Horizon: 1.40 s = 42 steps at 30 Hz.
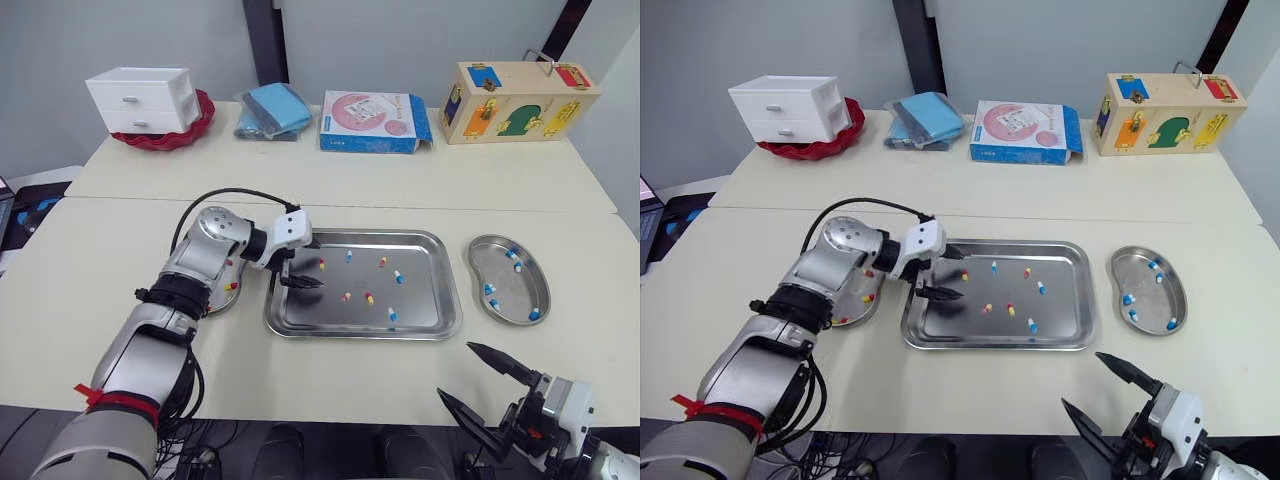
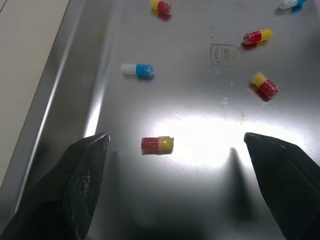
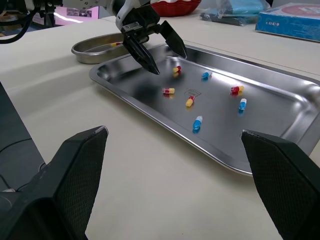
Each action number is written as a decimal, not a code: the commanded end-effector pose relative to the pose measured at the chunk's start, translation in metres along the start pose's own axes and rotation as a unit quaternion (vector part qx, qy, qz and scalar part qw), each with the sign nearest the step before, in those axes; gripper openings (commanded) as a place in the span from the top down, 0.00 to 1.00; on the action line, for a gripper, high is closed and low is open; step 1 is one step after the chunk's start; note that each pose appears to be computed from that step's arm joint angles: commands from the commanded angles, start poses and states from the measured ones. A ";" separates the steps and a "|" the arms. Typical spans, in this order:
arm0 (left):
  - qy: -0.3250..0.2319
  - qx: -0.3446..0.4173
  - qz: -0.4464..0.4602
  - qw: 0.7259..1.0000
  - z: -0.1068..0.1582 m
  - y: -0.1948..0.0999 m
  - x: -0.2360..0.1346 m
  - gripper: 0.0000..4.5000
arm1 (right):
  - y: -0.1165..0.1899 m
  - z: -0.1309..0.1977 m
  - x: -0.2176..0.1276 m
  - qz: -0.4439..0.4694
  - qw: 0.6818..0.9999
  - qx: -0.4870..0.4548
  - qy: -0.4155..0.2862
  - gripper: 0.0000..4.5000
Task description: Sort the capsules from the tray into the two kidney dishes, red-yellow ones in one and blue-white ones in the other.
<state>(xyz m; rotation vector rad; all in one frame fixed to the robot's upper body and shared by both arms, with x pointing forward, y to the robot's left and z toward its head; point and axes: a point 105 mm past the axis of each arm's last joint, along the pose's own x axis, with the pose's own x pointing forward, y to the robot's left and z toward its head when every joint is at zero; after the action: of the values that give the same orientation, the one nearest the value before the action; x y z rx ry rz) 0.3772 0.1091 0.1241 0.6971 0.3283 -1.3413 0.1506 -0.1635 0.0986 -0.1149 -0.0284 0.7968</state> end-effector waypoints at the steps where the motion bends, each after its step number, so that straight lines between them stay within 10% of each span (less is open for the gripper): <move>1: 0.000 0.018 0.006 1.000 0.006 0.005 0.003 0.00 | 0.003 0.009 0.003 0.000 1.000 -0.015 -0.016 0.00; 9: 0.018 0.008 -0.005 1.000 -0.001 0.004 0.009 0.33 | 0.001 0.011 0.005 -0.010 1.000 -0.018 -0.019 0.00; 32: 0.046 -0.017 -0.006 0.999 -0.012 0.004 0.006 0.33 | 0.000 0.011 0.009 -0.019 1.000 -0.016 -0.016 0.00; 37: 0.052 -0.017 -0.010 0.998 -0.016 0.002 0.006 0.65 | -0.001 0.010 0.009 -0.018 1.000 -0.016 -0.014 0.00; 42: 0.052 -0.015 -0.008 0.998 -0.016 0.002 0.007 0.65 | -0.001 0.011 0.010 -0.017 1.000 -0.016 -0.013 0.00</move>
<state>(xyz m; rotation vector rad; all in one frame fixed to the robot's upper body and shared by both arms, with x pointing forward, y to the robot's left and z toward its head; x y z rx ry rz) 0.3839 0.1102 0.1132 0.7116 0.4089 -1.3228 0.1576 -0.1603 0.0988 -0.1156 -0.0283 0.7505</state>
